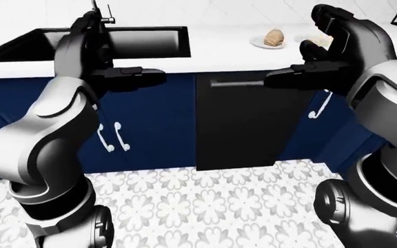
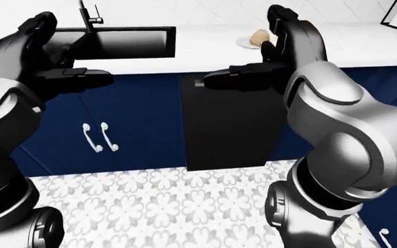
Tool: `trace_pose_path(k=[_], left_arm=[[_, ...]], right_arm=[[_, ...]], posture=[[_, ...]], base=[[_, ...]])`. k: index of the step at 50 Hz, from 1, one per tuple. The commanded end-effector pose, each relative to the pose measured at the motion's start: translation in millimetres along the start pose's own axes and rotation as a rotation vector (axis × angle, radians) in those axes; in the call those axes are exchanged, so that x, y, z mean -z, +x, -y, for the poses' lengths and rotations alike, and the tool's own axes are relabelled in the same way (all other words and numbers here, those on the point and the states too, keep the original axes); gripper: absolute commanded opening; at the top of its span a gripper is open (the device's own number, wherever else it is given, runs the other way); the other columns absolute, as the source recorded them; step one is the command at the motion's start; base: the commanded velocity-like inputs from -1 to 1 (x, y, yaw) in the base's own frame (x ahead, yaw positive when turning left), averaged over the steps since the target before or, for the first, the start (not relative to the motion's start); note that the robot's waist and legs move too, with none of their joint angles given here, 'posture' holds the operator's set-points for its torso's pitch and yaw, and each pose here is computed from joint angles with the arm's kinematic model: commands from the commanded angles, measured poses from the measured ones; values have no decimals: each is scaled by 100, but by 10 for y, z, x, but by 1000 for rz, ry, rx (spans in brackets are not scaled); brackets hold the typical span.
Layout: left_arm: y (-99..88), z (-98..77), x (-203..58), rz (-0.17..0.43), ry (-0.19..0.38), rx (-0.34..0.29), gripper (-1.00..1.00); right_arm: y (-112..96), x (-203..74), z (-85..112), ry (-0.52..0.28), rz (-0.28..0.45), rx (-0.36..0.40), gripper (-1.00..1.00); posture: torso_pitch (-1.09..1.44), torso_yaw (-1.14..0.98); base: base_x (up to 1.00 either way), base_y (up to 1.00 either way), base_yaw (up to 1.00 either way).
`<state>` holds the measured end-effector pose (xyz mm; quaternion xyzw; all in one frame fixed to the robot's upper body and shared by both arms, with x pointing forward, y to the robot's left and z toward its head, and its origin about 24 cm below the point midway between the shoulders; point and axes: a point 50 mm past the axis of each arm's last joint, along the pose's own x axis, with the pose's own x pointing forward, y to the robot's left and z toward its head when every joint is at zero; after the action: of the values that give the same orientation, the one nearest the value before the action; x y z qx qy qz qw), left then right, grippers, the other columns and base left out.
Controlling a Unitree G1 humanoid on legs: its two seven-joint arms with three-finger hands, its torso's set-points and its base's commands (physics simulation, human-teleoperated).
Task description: Place all breads on the cutting board.
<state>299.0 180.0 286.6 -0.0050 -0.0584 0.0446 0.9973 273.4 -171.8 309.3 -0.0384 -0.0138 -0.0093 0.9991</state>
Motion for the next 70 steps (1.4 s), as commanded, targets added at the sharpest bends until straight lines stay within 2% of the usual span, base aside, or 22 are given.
trace_pose_path(k=[1,6,35,46,70], left_arm=[[-27,41,-109,63,-4,22,100],[3,77,-214,75,0,33,100],[-24,33,-180,69,-11,23,100],[-42,22,-135,61,-8,20,100],[-29,13,-130,57,-13,11,100]], right_arm=[[-30,-75,28,10,33,16,100],[-46,-76,31,13,35,15,100],[-69,-129,-6,5,35,-1,100],[-90,-48,-17,16,27,-4,100],[-99,-69,3,13,27,-1,100]], posture=[[0,0],[0,0],[0,0],[0,0],[0,0]], base=[[0,-30,0],[0,-30,0],[0,-31,0],[0,-31,0],[0,-31,0]])
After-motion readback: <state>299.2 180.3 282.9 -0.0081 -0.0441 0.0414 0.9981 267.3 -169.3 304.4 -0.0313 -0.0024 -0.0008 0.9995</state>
